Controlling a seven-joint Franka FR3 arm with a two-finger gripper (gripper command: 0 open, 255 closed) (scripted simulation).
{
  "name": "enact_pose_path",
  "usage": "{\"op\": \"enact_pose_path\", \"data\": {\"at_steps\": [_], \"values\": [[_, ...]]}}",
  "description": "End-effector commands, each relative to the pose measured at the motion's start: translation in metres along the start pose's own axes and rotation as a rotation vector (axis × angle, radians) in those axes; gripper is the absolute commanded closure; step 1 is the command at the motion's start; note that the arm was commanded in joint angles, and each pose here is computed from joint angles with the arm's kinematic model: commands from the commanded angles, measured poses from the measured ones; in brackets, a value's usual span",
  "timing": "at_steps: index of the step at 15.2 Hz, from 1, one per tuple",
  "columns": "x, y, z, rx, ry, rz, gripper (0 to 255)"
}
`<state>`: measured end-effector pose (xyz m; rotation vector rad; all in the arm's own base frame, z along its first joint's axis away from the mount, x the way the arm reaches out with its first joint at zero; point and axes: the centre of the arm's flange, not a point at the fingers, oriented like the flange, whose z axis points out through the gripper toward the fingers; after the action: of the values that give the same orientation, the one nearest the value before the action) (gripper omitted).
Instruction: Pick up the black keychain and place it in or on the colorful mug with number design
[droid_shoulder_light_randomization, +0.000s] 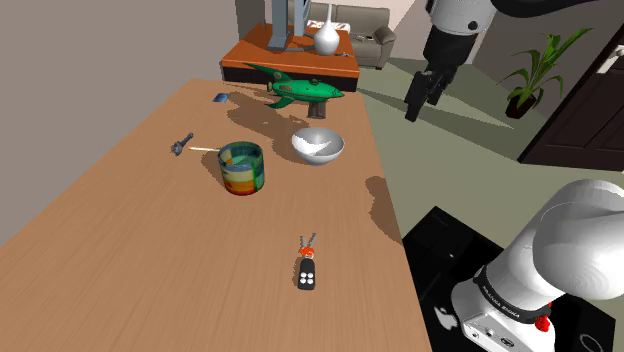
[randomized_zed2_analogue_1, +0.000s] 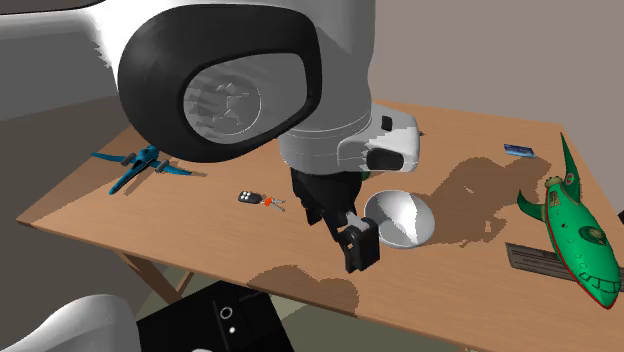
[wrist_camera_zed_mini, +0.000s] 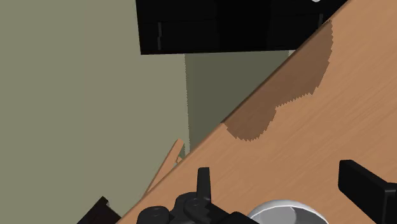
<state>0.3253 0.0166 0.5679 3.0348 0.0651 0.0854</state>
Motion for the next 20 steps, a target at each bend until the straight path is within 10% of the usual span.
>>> {"op": "enact_pose_path", "data": {"at_steps": [1,20], "values": [[0.0,0.0,0.0,0.0,0.0,0.0,0],[-0.012,-0.217,0.101,0.076,-0.016,-0.114,0]]}}
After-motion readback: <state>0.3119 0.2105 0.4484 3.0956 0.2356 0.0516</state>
